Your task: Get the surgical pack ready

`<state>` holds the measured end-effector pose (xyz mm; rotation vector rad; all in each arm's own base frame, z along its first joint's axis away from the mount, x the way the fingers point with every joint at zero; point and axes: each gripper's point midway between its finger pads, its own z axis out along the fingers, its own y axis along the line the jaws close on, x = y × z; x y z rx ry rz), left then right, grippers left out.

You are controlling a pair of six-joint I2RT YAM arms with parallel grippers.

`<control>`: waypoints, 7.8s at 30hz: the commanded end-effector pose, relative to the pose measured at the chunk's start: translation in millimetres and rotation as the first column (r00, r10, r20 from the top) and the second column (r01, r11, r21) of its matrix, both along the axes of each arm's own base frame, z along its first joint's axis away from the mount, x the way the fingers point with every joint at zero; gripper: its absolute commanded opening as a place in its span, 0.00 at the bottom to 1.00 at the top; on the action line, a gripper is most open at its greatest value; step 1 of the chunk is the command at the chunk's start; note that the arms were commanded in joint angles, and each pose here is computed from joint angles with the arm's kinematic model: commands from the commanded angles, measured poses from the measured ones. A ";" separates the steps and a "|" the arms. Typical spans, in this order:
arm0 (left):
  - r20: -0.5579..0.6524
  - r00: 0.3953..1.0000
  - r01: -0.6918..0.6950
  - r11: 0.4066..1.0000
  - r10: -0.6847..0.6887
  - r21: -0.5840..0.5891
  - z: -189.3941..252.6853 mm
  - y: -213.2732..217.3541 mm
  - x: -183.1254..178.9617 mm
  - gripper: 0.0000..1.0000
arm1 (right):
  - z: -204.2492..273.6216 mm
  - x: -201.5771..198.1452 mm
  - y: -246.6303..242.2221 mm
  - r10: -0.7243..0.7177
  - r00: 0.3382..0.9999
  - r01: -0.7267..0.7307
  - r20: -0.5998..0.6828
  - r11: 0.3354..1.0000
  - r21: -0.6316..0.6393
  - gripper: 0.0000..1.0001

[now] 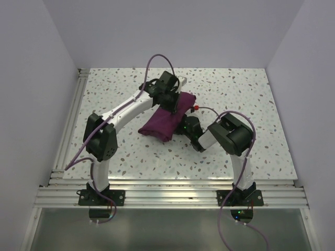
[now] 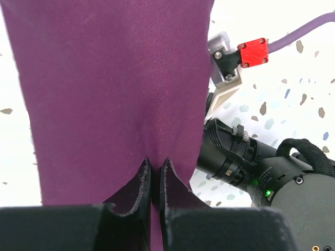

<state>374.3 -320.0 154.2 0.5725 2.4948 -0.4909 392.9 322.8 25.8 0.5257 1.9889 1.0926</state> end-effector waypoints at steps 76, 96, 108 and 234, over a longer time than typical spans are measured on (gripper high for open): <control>0.490 0.852 0.007 0.939 -0.185 0.344 -90.2 -37.7 -105.4 0.93 | 57.4 3.3 -153.1 -0.234 0.967 0.178 -0.100 0.903 -0.390 0.86; 0.459 0.875 -0.064 0.904 -0.153 0.422 -111.6 13.9 -125.4 0.92 | 51.5 49.6 -172.5 -0.222 0.973 0.170 -0.068 0.881 -0.442 0.49; 0.470 0.877 -0.055 0.951 -0.100 0.305 -93.5 21.5 -138.4 0.94 | 55.4 60.3 -182.2 -0.226 0.971 0.167 -0.080 0.877 -0.451 0.51; 0.478 0.730 -0.207 0.825 0.488 -0.526 -11.7 189.9 -129.0 1.00 | 128.4 -128.4 -239.3 0.005 0.893 0.246 0.450 0.832 -0.498 0.95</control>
